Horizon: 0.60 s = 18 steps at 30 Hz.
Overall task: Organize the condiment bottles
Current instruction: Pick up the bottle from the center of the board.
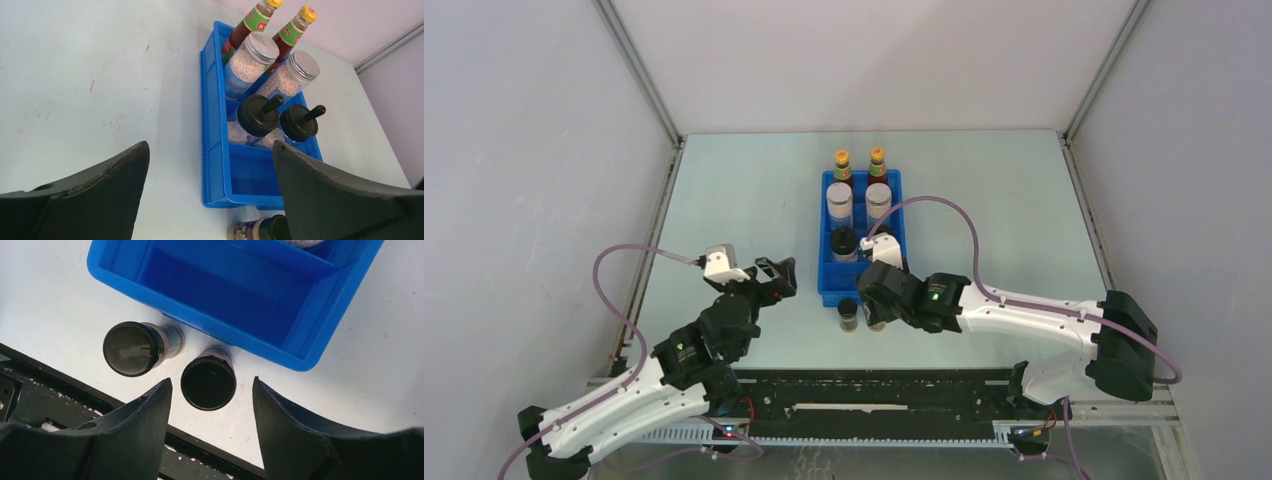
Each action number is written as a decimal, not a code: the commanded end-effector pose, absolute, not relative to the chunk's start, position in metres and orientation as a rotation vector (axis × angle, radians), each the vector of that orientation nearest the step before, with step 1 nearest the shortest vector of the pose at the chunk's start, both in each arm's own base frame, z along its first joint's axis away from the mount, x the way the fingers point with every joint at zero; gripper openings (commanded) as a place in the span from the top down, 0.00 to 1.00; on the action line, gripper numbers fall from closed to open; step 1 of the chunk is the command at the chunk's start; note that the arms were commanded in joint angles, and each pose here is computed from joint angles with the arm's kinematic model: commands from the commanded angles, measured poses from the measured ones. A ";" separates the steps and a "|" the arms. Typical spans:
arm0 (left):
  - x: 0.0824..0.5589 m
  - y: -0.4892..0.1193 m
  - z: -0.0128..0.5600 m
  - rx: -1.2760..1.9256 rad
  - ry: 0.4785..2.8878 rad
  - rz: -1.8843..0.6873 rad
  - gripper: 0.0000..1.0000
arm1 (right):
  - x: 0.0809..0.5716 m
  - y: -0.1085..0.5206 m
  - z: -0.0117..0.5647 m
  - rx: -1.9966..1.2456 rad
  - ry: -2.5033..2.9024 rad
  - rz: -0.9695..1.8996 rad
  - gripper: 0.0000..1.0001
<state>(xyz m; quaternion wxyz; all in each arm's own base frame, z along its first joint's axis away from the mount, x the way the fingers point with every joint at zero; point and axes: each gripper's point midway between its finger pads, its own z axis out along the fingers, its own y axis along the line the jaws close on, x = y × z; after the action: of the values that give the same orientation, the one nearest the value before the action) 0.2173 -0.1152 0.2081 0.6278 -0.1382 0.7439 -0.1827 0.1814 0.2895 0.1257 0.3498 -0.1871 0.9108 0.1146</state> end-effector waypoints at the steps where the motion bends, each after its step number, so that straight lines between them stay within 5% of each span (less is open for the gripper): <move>1: 0.220 -0.109 0.209 -0.340 1.679 -0.395 0.04 | 0.183 0.292 0.124 -0.484 2.367 0.314 0.32; 18: 0.220 -0.109 0.208 -0.346 1.676 -0.395 0.04 | 0.181 0.289 0.109 -0.491 2.438 0.304 0.35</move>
<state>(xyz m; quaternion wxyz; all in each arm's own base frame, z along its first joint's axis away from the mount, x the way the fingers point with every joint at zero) 0.2174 -0.1141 0.2096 0.6296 -0.1413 0.7416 -0.1835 0.1799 0.2896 0.1105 0.3170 -0.1899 0.9221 0.1147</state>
